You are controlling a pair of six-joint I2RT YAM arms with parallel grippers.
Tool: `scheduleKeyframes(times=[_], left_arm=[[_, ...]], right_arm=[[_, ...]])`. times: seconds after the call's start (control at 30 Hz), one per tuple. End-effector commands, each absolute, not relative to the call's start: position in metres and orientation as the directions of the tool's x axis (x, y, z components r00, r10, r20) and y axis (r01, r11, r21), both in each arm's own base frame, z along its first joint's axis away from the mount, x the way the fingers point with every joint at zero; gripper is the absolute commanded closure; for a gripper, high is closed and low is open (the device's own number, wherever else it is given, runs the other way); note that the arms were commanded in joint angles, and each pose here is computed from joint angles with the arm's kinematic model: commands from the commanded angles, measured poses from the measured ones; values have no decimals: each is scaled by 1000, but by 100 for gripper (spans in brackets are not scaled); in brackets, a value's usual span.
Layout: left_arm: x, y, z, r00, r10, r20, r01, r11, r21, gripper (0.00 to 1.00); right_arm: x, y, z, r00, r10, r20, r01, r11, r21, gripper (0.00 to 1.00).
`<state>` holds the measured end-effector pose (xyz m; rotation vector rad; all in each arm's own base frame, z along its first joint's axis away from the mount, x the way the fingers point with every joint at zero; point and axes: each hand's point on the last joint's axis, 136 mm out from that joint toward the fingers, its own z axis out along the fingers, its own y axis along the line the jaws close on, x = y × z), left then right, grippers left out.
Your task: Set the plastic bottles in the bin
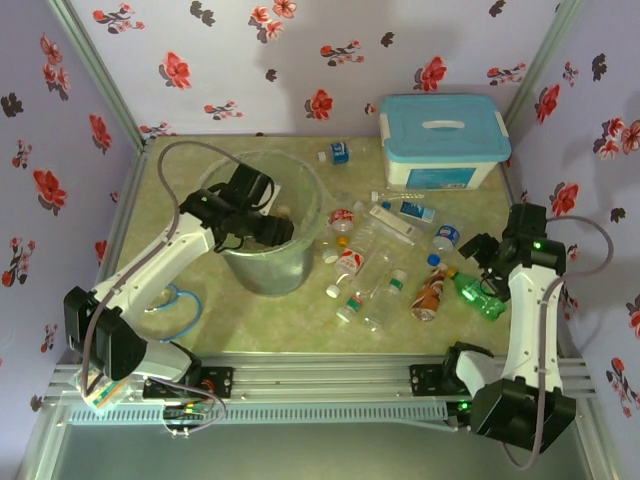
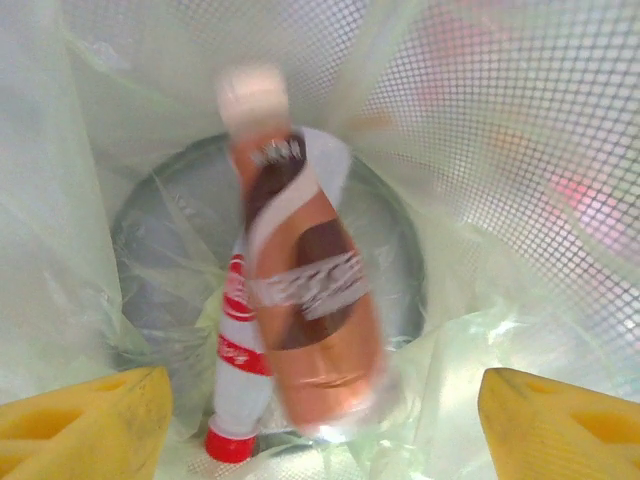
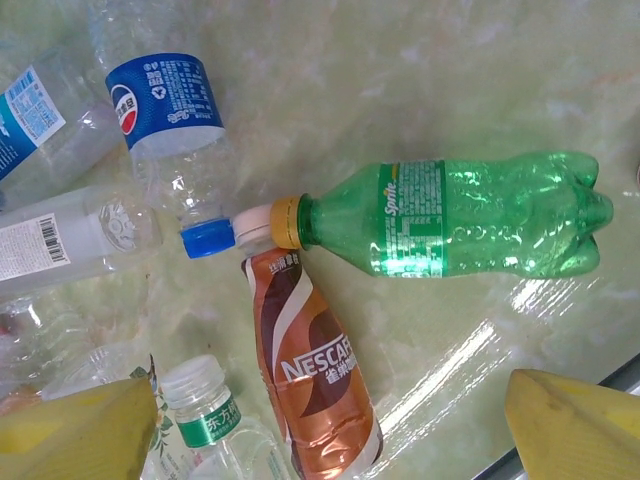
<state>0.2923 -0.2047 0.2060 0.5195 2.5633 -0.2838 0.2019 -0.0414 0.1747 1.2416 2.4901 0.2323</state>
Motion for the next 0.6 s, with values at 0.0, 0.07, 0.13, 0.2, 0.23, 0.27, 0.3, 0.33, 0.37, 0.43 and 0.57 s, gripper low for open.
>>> scheduleKeyframes(times=[0.0, 0.07, 0.13, 0.2, 0.23, 0.27, 0.3, 0.33, 0.37, 0.43, 0.57], left_arm=[[297, -209, 224, -770, 256, -584, 410, 900, -147, 18], [299, -209, 227, -765, 250, -594, 412, 899, -151, 18], [300, -209, 231, -758, 248, -604, 414, 898, -151, 18], [300, -209, 235, -752, 242, -613, 414, 897, -154, 17], [301, -208, 237, -749, 240, -618, 414, 897, -153, 17], [300, -207, 238, -748, 239, -619, 413, 898, -152, 17], [300, -206, 240, -744, 236, -624, 414, 897, -154, 17], [300, -205, 241, -743, 235, -627, 413, 898, -153, 17], [300, -204, 242, -742, 232, -629, 411, 899, -153, 17], [301, -202, 244, -739, 224, -636, 407, 900, -156, 17], [303, -201, 253, -730, 202, -653, 403, 899, -173, 17]], right_arm=[[194, -46, 176, -478, 844, -245, 786, 535, 310, 8], [189, -47, 173, -468, 849, -246, 797, 526, 298, 5], [184, -50, 166, -457, 855, -244, 810, 514, 283, 2], [178, -52, 160, -436, 868, -237, 828, 490, 273, 1], [176, -53, 157, -420, 876, -235, 838, 474, 270, 1], [175, -53, 155, -401, 885, -237, 845, 457, 278, 1], [175, -54, 154, -379, 895, -237, 853, 437, 286, 1], [173, -55, 153, -357, 904, -234, 863, 415, 288, 1], [173, -56, 152, -338, 912, -231, 871, 397, 291, 1], [175, -56, 146, -295, 933, -208, 884, 349, 310, 1], [181, -56, 134, -175, 973, -152, 902, 220, 372, 1]])
